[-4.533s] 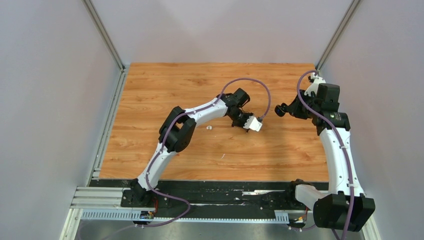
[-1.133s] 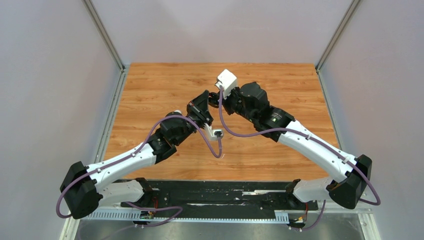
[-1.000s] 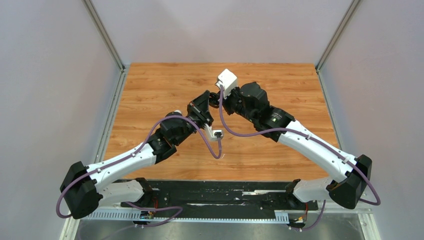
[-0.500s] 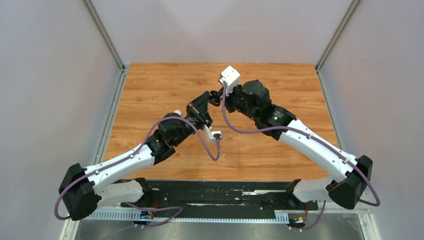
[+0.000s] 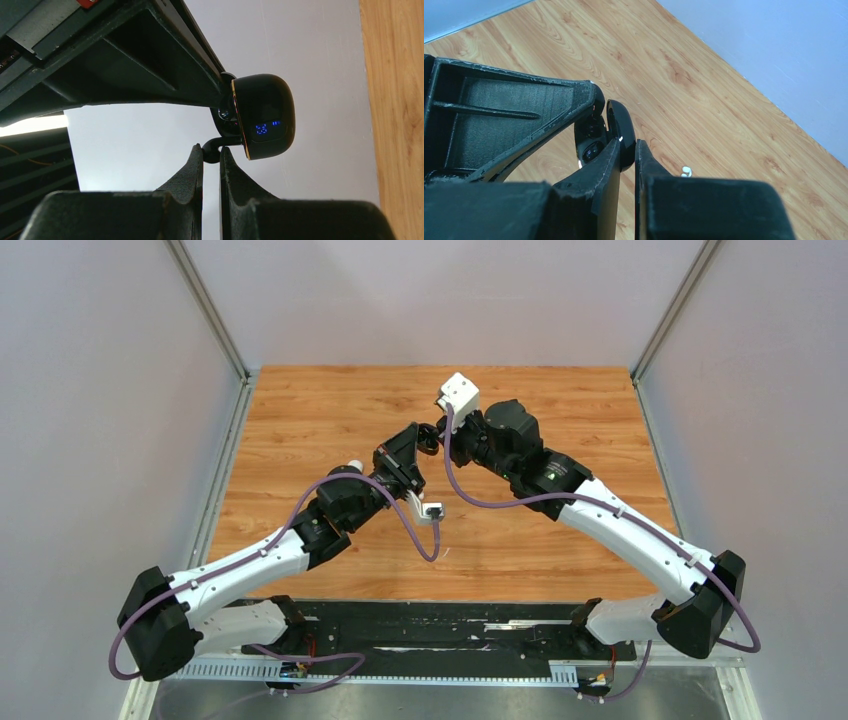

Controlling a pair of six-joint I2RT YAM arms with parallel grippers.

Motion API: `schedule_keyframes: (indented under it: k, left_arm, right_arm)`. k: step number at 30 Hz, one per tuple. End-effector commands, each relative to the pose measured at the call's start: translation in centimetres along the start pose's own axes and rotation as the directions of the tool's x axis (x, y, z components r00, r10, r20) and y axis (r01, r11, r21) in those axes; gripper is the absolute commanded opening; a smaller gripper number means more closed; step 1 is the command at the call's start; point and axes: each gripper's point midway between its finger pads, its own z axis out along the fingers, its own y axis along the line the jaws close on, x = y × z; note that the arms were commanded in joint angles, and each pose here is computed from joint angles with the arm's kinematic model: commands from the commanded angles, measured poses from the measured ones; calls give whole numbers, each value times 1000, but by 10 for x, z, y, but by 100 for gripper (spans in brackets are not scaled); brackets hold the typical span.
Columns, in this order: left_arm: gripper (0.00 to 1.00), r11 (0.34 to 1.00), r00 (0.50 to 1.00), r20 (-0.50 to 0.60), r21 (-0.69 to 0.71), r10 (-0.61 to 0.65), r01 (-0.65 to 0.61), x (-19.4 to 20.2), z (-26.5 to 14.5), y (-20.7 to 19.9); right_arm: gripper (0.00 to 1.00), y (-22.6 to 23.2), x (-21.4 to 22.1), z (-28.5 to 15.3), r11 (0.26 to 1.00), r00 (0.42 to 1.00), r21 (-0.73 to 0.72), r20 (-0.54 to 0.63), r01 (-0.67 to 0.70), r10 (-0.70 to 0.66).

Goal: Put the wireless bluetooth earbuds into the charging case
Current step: Place the earbud in the charging case.

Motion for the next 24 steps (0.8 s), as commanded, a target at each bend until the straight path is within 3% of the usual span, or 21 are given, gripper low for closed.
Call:
schedule_keyframes:
  k: [1, 13, 24]
  left_arm:
    - [0, 1000, 1000, 12, -1, 25, -25, -2, -2, 0]
    - [0, 999, 999, 17, 14, 30, -31, -3, -5, -3]
    - [0, 999, 998, 23, 2, 51, -51, -4, -3, -1]
  right_arm:
    - [0, -6, -36, -10, 1000, 995, 11, 92, -29, 28]
    - [0, -11, -40, -9, 999, 994, 17, 98, -47, 45]
    - [0, 4, -42, -7, 995, 992, -68, 91, -79, 85]
